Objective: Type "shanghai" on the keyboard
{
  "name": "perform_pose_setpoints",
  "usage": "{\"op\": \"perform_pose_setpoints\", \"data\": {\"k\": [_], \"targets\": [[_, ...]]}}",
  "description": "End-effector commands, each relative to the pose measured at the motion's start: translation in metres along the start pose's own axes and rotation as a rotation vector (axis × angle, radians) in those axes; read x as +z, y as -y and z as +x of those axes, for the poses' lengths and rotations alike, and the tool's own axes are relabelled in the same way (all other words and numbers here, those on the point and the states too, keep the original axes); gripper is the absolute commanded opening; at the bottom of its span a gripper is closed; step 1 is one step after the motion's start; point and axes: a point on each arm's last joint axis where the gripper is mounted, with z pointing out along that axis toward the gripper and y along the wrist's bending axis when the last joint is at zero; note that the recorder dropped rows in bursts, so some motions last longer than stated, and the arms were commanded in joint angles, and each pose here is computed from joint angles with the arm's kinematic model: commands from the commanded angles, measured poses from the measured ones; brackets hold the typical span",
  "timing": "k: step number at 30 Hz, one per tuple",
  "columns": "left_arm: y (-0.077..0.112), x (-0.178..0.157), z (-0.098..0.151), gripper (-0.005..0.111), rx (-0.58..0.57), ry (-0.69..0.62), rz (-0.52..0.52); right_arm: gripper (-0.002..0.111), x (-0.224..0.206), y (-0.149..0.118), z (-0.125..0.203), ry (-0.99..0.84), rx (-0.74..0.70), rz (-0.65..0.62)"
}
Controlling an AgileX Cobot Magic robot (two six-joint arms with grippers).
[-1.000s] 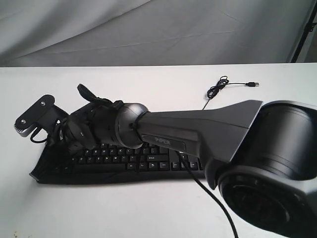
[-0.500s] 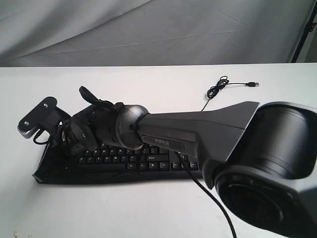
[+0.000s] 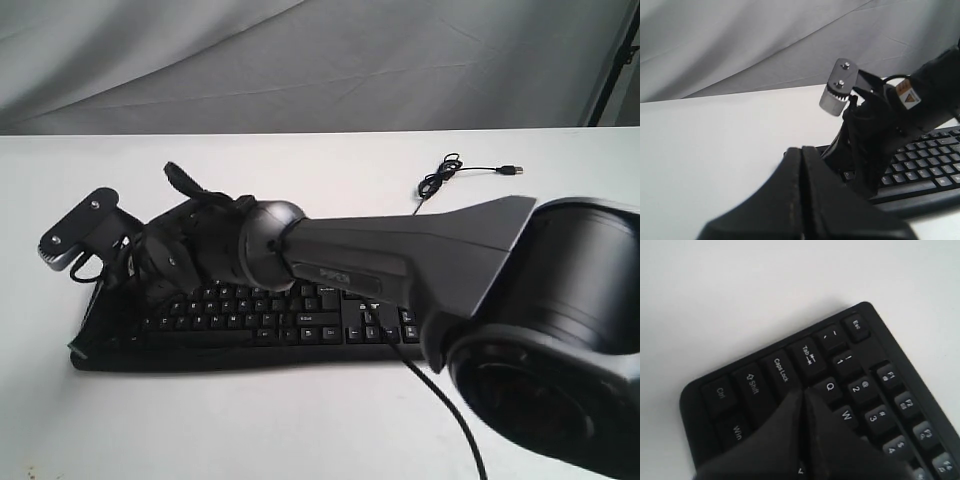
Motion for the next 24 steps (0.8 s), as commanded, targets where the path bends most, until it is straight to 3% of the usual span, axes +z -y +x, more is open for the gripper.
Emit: {"op": "perform_pose_setpoints", "data": {"k": [1,9,24], "targets": [[0.000,0.000,0.001,0.000,-0.001,0.004,0.004,0.000,-0.040,0.010,-0.004,0.010,-0.039,0.048],[0.000,0.000,0.001,0.000,-0.001,0.004,0.004,0.000,-0.068,0.033,0.056,-0.021,0.106,0.088],[0.000,0.000,0.001,0.000,-0.001,0.004,0.004,0.000,-0.047,0.025,0.076,-0.043,0.115,0.077]]}}
